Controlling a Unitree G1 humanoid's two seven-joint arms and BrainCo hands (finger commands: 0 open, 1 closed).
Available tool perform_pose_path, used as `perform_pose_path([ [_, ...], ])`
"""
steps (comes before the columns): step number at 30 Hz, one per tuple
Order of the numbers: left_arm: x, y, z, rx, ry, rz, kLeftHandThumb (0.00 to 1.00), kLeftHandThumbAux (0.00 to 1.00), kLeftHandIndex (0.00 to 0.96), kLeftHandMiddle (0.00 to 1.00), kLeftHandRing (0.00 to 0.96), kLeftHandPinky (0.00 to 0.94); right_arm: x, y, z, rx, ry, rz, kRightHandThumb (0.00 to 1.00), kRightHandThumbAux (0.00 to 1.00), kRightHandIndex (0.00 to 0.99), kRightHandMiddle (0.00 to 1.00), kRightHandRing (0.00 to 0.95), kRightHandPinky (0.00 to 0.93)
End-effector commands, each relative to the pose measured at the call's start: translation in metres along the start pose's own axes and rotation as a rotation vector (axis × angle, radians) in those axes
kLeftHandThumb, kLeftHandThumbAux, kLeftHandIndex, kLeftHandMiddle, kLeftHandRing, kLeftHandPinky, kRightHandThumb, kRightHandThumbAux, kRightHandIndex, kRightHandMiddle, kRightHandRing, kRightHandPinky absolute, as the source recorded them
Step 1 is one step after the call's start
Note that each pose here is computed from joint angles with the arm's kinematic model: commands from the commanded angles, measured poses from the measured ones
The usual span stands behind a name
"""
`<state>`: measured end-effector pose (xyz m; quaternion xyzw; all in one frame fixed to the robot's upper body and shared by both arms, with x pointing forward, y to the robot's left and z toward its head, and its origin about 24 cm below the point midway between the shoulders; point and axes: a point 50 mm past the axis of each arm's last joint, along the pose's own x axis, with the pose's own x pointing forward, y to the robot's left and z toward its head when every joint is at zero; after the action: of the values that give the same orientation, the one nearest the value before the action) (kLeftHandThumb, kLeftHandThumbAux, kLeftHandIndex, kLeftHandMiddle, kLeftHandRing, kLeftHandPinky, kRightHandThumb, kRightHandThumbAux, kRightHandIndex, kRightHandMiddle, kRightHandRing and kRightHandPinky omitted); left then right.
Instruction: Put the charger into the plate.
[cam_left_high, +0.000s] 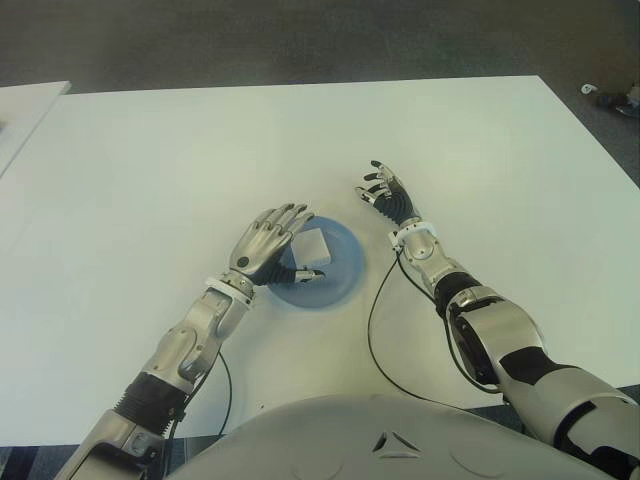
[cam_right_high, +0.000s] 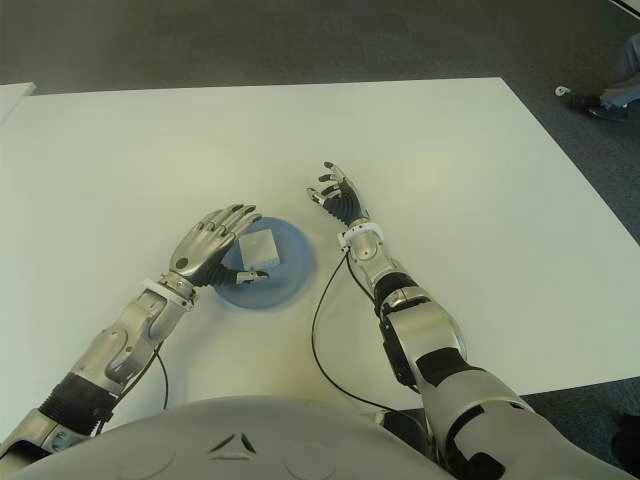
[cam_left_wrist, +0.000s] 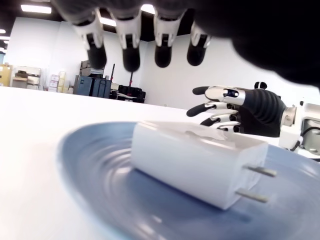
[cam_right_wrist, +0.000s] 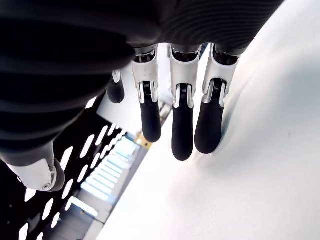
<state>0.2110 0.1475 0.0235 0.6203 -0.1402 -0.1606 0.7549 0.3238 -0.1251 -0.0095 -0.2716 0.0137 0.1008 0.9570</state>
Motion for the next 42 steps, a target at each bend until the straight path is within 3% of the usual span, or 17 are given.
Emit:
perform_pose_path([
  [1, -0.005, -0.006, -0.003, 0.033, 0.041, -0.006, 0.271, 0.295, 0.05, 0.0, 0.0, 0.0, -0.025, 0.031, -0.032, -0.013, 0.173, 0.144, 0.034, 0.503, 0.02, 0.28, 0.374, 0.411],
  [8, -0.005, -0.002, -0.008, 0.012, 0.065, 0.085, 0.326, 0.358, 0.114, 0.028, 0.0, 0.0, -0.025, 0.031, -0.032, -0.011, 0.174, 0.146, 0.034, 0.509, 0.022, 0.286, 0.375, 0.408],
  [14, 0.003, 0.017, -0.025, -0.113, 0.074, 0.226, 0.31, 0.42, 0.112, 0.066, 0.011, 0.0, -0.025, 0.031, -0.033, -0.015, 0.173, 0.147, 0.032, 0.514, 0.028, 0.294, 0.379, 0.409],
  [20, 0.014, 0.034, -0.048, -0.519, 0.079, 0.323, 0.314, 0.501, 0.089, 0.095, 0.062, 0.063, -0.026, 0.03, -0.033, -0.02, 0.174, 0.149, 0.029, 0.512, 0.031, 0.292, 0.375, 0.404],
  [24, 0.022, 0.035, -0.082, -0.866, 0.178, 0.324, 0.25, 0.556, 0.079, 0.093, 0.075, 0.081, -0.026, 0.03, -0.034, -0.029, 0.173, 0.15, 0.023, 0.508, 0.032, 0.29, 0.373, 0.405],
  [30, 0.024, 0.023, -0.116, -1.147, 0.27, 0.352, 0.188, 0.608, 0.054, 0.072, 0.056, 0.054, -0.026, 0.031, -0.034, -0.036, 0.175, 0.154, 0.02, 0.506, 0.031, 0.285, 0.369, 0.405],
  [34, 0.022, 0.014, -0.121, -1.273, 0.274, 0.379, 0.139, 0.626, 0.027, 0.043, 0.024, 0.024, -0.027, 0.031, -0.035, -0.033, 0.177, 0.155, 0.024, 0.51, 0.028, 0.276, 0.365, 0.412],
  [36, 0.02, 0.001, -0.12, -1.344, 0.303, 0.39, 0.111, 0.618, 0.015, 0.028, 0.013, 0.013, -0.027, 0.03, -0.036, -0.019, 0.186, 0.159, 0.03, 0.517, 0.029, 0.271, 0.362, 0.409],
  [42, 0.017, -0.016, -0.119, -1.429, 0.323, 0.382, 0.047, 0.569, 0.001, 0.003, 0.001, 0.001, -0.028, 0.029, -0.037, -0.007, 0.191, 0.16, 0.039, 0.536, 0.034, 0.267, 0.359, 0.408],
])
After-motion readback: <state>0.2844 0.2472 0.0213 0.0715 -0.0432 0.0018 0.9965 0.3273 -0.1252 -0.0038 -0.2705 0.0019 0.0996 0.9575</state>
